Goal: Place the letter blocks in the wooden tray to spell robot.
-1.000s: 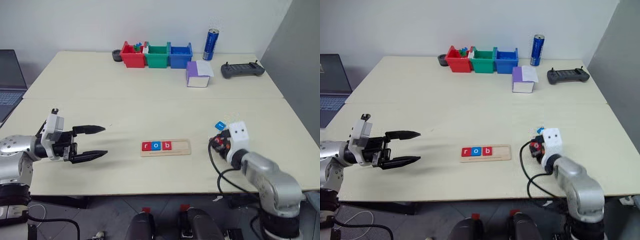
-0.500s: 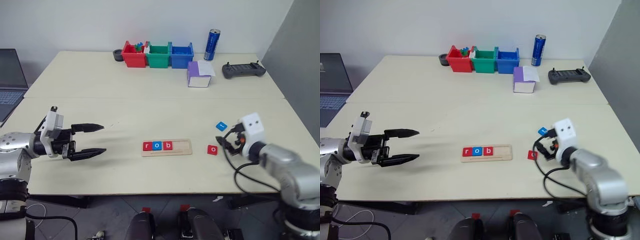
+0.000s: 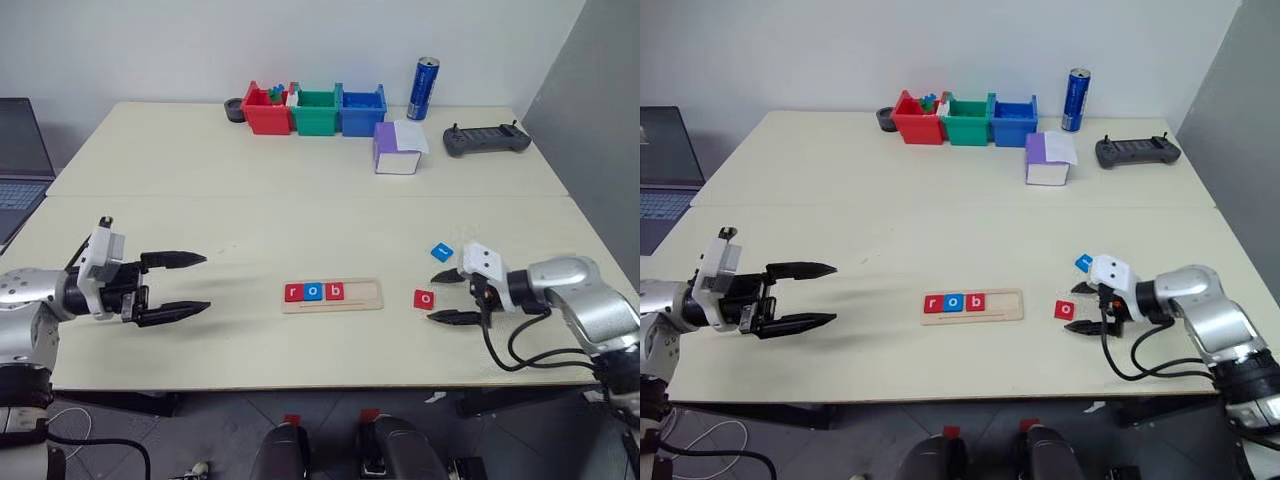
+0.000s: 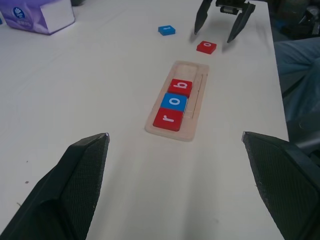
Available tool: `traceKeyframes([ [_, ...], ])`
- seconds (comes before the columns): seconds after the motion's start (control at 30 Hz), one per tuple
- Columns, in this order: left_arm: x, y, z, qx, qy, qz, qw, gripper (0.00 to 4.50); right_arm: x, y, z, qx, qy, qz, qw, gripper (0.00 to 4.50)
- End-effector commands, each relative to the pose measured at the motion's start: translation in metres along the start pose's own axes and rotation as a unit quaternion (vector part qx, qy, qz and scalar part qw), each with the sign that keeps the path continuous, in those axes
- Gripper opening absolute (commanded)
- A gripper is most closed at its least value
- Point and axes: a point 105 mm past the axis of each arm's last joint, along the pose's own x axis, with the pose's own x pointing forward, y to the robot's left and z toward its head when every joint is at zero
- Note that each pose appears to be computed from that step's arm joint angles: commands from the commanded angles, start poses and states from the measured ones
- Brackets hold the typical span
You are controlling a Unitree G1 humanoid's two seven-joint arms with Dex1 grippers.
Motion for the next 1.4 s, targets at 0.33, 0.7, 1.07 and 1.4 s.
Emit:
traceKeyframes([
  [0.33,-0.015,-0.006,0.016,0.023,-0.006,0.016,1.0,4.5,0.009,-0.001,-0.02,-0.008,0.029,0.029,0.999,2.26],
  [0.7,-0.015,-0.005,0.019,0.025,-0.005,0.018,1.0,4.5,0.01,0.008,0.054,-0.107,-0.029,0.083,0.99,1.46],
  [1.07,-0.01,-0.01,0.019,0.027,-0.013,0.014,0.999,4.5,0.068,0.005,0.088,-0.134,-0.032,0.099,0.986,1.46],
  [1.4,-0.01,-0.013,0.021,0.029,-0.019,0.018,0.999,4.5,0.086,0.002,0.08,-0.134,-0.001,0.105,0.985,1.46],
])
